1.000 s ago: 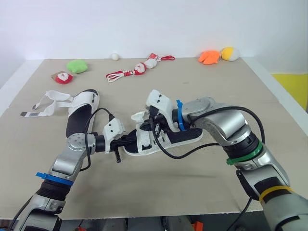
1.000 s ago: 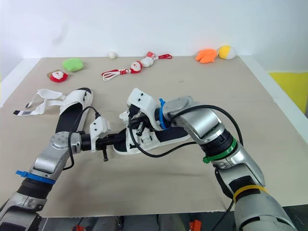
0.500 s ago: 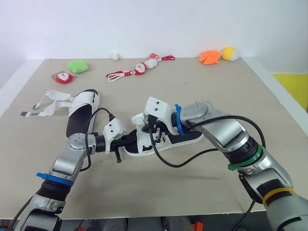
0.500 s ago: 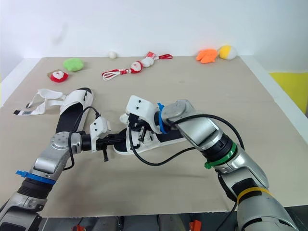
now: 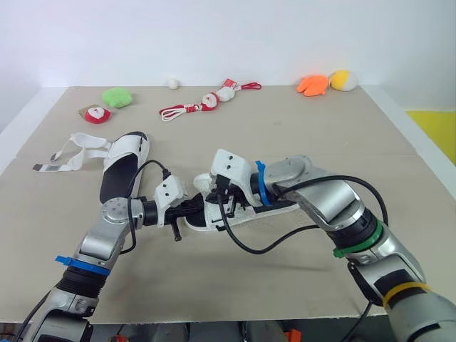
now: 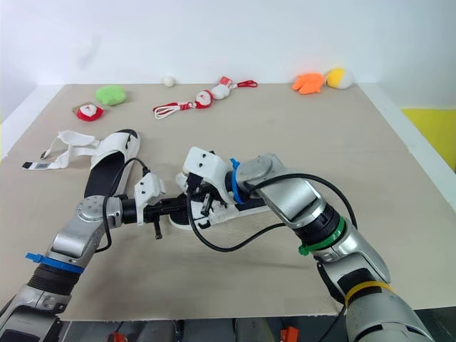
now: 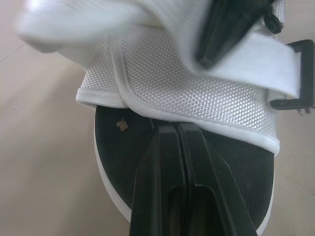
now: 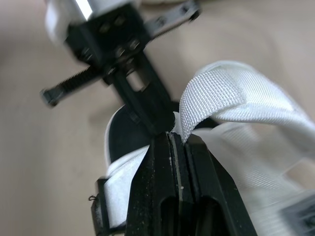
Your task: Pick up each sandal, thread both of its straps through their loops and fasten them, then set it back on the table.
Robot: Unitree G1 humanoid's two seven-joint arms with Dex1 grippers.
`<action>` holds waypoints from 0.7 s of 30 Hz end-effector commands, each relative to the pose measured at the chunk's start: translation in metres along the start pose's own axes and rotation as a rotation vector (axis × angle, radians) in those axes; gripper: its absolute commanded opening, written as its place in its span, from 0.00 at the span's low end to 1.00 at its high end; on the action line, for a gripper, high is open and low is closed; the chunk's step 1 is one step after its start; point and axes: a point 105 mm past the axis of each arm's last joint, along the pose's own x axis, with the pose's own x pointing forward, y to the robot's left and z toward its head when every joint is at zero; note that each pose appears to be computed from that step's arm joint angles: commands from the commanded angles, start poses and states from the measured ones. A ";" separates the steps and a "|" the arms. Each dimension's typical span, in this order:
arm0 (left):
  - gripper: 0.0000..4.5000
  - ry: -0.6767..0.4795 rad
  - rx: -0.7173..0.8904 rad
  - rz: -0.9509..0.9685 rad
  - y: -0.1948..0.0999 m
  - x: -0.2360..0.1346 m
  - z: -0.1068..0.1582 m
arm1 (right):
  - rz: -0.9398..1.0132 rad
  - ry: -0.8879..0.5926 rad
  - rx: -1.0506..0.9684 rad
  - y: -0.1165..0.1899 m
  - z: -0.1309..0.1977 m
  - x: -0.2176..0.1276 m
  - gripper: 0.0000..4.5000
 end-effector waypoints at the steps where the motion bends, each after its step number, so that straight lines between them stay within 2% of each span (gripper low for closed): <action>1: 0.00 0.106 -0.066 -0.041 -0.014 0.006 -0.031 | 0.029 0.001 -0.036 0.005 0.003 -0.008 0.01; 2: 0.00 0.107 -0.066 -0.040 -0.013 0.006 -0.031 | 0.032 0.008 -0.033 0.005 0.001 -0.009 0.01; 4: 0.00 0.107 -0.064 -0.041 -0.013 0.006 -0.031 | 0.037 0.010 -0.024 0.005 0.000 -0.010 0.27; 6: 0.00 0.106 -0.063 -0.042 -0.013 0.006 -0.031 | 0.053 -0.003 0.009 0.005 0.002 -0.012 0.38; 8: 0.00 0.106 -0.062 -0.043 -0.012 0.007 -0.030 | 0.075 -0.043 0.043 0.005 0.008 -0.017 0.57; 9: 0.00 0.105 -0.062 -0.044 -0.012 0.007 -0.030 | 0.095 -0.069 0.083 0.005 0.013 -0.022 0.57; 13: 0.00 0.105 -0.064 -0.044 -0.012 0.007 -0.030 | 0.219 -0.171 0.233 0.010 0.028 -0.046 0.94; 14: 0.00 0.105 -0.065 -0.043 -0.013 0.006 -0.031 | 0.261 -0.189 0.270 0.012 0.030 -0.053 0.98; 18: 0.00 0.107 -0.069 -0.045 -0.015 0.005 -0.032 | 0.434 -0.208 0.395 0.030 0.026 -0.080 0.98; 21: 0.00 0.109 -0.073 -0.043 -0.017 0.004 -0.033 | 0.433 -0.105 0.486 0.043 -0.012 -0.080 0.98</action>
